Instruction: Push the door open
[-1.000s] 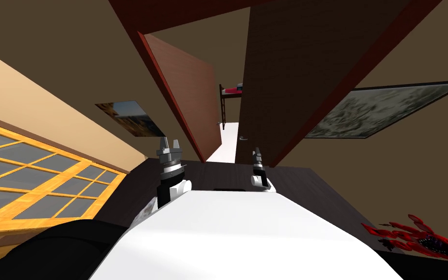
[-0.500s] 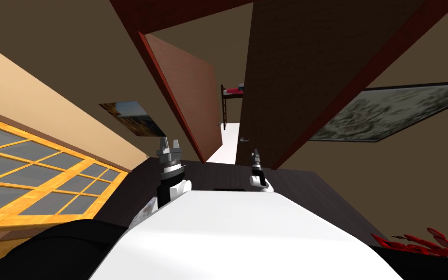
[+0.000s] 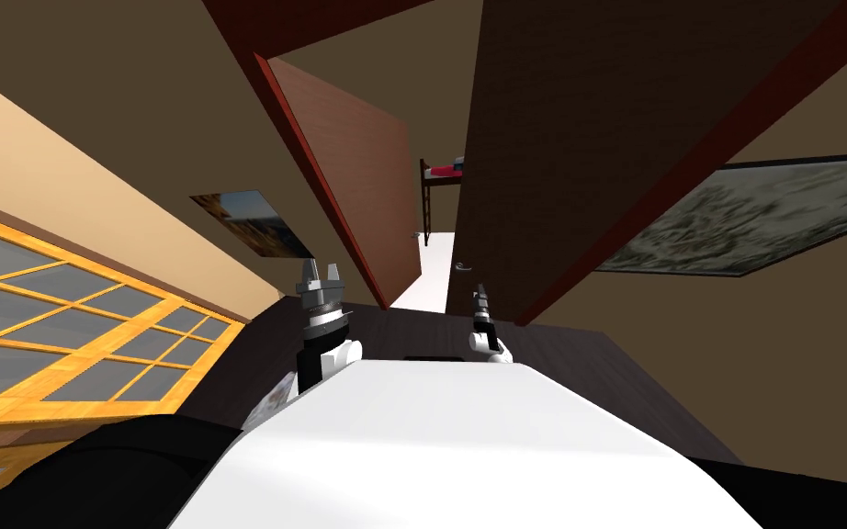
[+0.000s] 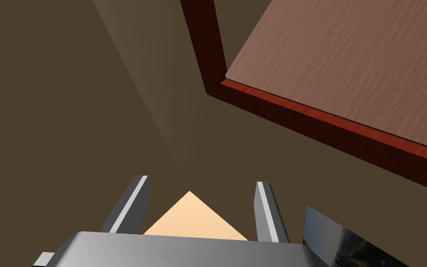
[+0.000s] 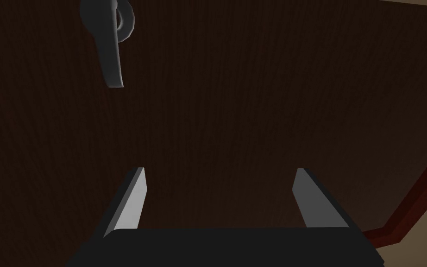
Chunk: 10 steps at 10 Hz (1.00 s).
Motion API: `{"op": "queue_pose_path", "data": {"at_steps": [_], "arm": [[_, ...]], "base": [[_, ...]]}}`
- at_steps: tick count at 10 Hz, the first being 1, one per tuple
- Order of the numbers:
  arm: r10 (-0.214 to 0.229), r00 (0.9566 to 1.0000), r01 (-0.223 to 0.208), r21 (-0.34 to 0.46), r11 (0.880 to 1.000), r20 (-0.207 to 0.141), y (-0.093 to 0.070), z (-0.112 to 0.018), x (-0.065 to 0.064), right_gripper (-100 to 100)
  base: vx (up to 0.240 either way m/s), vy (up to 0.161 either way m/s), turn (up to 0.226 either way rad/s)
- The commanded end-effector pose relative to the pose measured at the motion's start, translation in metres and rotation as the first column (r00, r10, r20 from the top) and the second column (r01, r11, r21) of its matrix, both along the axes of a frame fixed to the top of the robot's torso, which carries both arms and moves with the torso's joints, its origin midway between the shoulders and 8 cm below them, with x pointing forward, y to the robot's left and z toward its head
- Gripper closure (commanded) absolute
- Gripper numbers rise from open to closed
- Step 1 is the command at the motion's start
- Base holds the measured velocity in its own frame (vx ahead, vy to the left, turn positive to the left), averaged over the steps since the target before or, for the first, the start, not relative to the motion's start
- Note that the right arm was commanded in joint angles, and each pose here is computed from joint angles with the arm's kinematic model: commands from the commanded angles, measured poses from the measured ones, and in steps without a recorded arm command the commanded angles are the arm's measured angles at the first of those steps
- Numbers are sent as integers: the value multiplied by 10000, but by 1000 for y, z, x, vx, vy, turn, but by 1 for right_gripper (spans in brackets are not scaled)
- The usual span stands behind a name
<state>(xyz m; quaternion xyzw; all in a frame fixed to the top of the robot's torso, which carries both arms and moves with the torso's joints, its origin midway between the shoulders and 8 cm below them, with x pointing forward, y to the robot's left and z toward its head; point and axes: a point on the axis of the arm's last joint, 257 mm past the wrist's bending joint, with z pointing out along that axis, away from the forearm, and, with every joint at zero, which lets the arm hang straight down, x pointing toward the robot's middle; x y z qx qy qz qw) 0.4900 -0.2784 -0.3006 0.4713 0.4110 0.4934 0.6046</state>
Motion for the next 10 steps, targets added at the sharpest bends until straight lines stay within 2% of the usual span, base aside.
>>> {"op": "queue_pose_path", "data": {"at_steps": [1, 5, 10], "arm": [[-18, 9998, 18, 26, 10000, -180, 0, -9, 0, -100], [-71, 9977, 83, 174, 9998, -667, 6, -31, 1, -100], [-99, 9907, 154, 401, 9991, -1354, 18, -61, 1, -100]], "base": [[62, -27, 11], [55, -24, 33], [82, -40, 45]]}}
